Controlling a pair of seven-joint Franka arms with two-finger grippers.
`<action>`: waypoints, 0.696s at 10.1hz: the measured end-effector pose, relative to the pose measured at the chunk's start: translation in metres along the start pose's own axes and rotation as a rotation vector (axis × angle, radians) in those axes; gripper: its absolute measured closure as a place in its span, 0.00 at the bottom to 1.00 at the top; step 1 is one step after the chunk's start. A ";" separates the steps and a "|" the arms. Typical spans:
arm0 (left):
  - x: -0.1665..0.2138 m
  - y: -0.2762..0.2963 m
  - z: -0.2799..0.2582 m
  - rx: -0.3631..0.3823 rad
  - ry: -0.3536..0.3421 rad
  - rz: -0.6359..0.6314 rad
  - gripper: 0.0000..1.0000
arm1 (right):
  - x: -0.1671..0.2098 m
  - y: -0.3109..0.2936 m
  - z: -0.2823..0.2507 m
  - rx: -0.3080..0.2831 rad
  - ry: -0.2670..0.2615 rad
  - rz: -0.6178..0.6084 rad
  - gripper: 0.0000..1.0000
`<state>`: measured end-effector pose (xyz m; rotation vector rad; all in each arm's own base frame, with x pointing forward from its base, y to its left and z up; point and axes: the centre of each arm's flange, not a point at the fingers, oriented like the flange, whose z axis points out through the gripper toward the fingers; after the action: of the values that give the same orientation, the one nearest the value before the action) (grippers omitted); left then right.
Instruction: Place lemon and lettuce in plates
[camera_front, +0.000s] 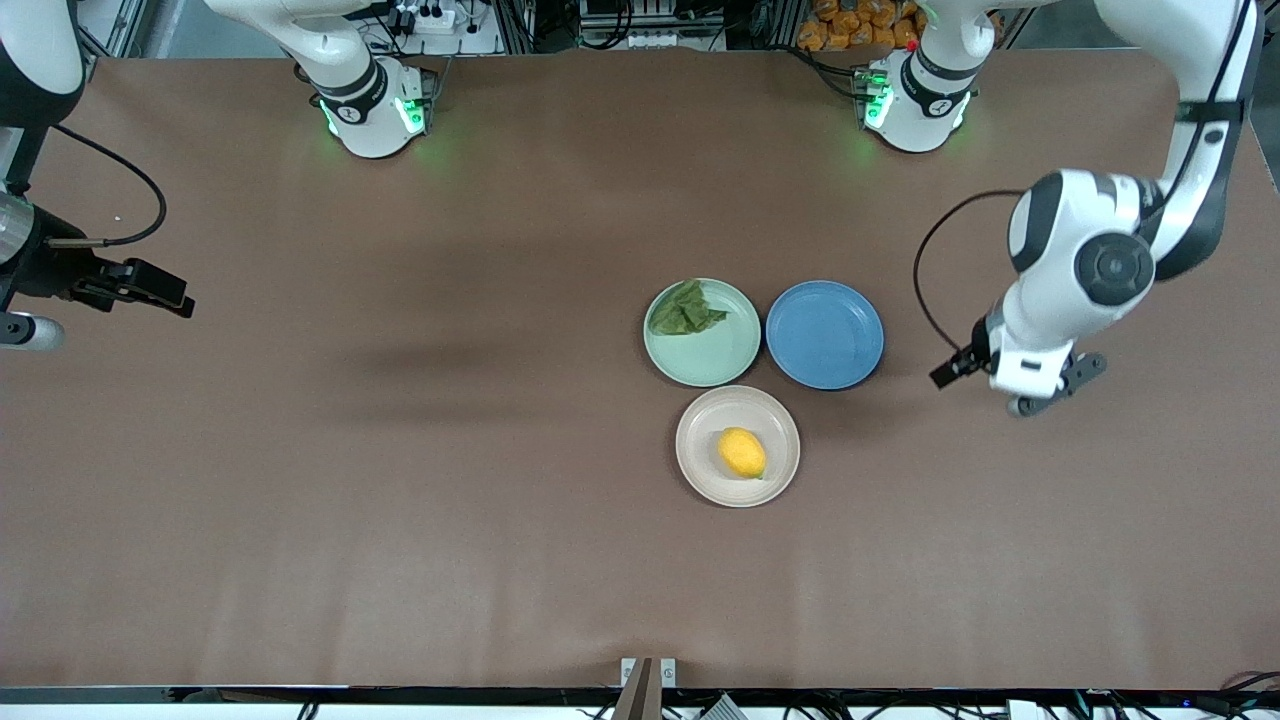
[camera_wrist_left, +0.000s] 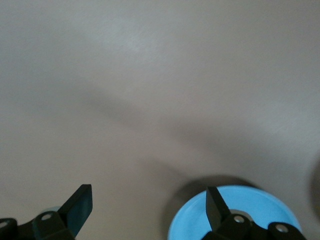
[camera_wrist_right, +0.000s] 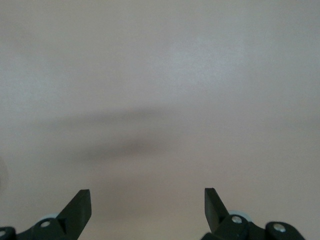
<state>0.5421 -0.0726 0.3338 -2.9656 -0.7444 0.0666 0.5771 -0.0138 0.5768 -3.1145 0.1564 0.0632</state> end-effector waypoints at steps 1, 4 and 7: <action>-0.009 -0.010 -0.008 -0.014 0.007 0.005 0.00 | 0.000 0.000 0.000 0.000 0.002 0.000 0.00; -0.008 -0.011 -0.059 -0.077 0.108 0.037 0.00 | 0.000 0.000 0.001 0.000 -0.003 0.000 0.00; 0.019 -0.011 -0.139 -0.146 0.256 0.160 0.00 | 0.000 -0.001 0.002 0.000 -0.005 -0.002 0.00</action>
<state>0.5622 -0.0638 0.4727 -3.0806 -0.4988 -0.3650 0.5768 -0.0125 0.5753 -3.1145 0.1528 0.0705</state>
